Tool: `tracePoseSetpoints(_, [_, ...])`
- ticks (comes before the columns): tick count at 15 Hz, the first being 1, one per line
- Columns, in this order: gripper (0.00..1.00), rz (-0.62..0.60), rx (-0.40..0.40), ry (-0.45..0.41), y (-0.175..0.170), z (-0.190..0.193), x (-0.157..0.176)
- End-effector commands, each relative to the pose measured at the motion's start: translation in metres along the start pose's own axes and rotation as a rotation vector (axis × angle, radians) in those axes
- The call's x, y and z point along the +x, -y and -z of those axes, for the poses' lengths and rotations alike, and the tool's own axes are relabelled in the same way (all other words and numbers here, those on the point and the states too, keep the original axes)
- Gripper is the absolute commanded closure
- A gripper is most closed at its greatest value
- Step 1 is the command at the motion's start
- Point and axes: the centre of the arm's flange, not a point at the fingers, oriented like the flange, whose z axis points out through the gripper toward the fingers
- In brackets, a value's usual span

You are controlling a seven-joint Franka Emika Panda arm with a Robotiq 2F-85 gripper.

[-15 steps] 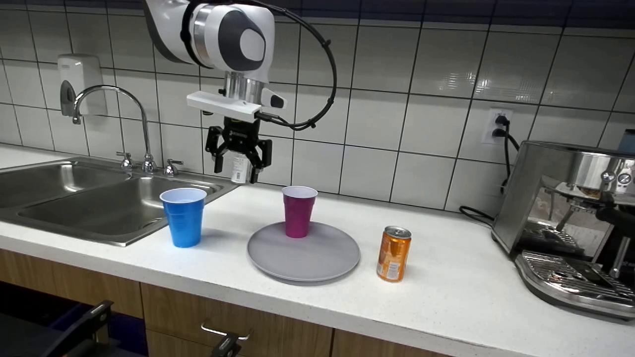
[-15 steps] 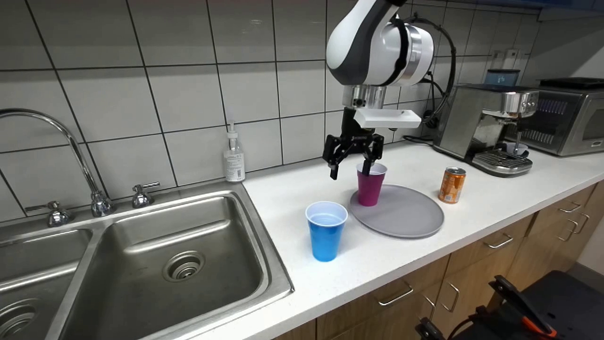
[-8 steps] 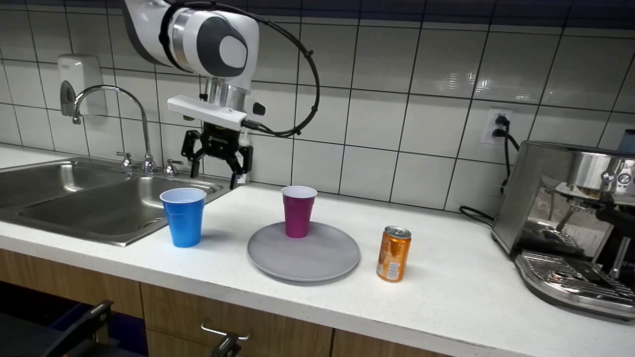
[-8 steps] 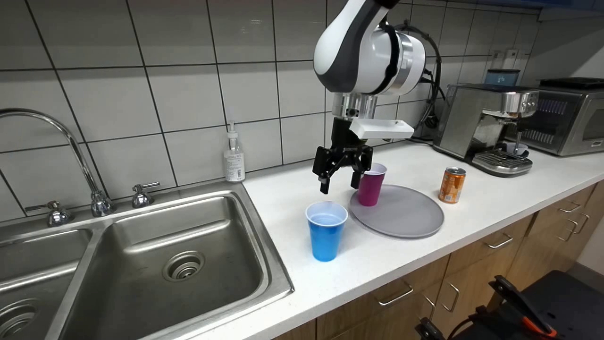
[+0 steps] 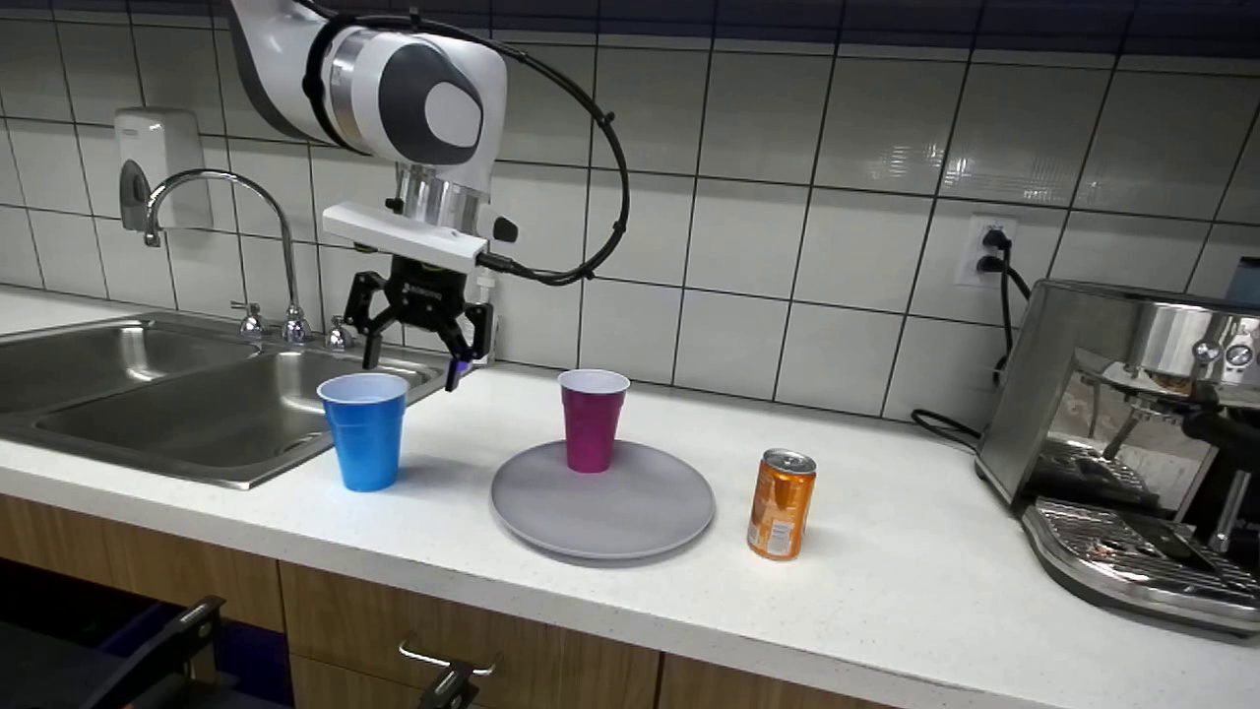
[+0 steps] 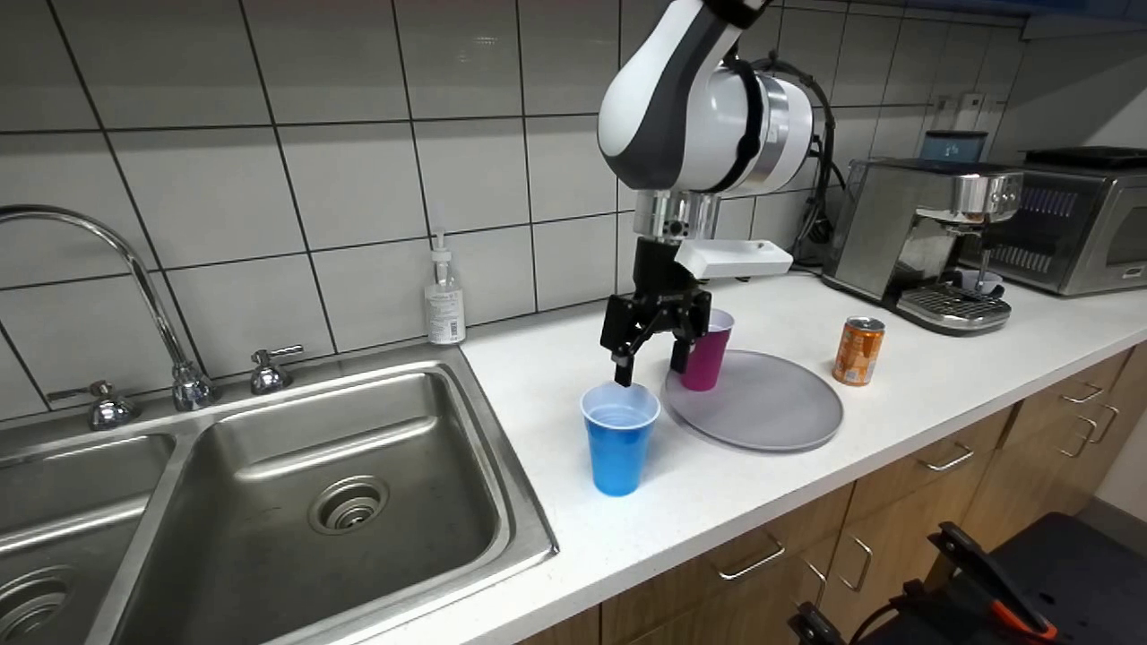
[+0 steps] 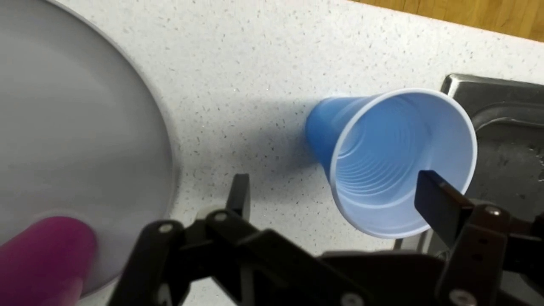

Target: Remove the orange can from the plate then place the cups on the plate.

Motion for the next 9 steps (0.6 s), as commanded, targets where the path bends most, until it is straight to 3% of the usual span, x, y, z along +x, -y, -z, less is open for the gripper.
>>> tracePoseSetpoints(1, [0.0, 0.042, 0.003, 0.008, 0.006, 0.0, -0.012])
tracePoseSetpoints(9, [0.0, 0.073, -0.048, 0.026, 0.017, -0.014, -0.01])
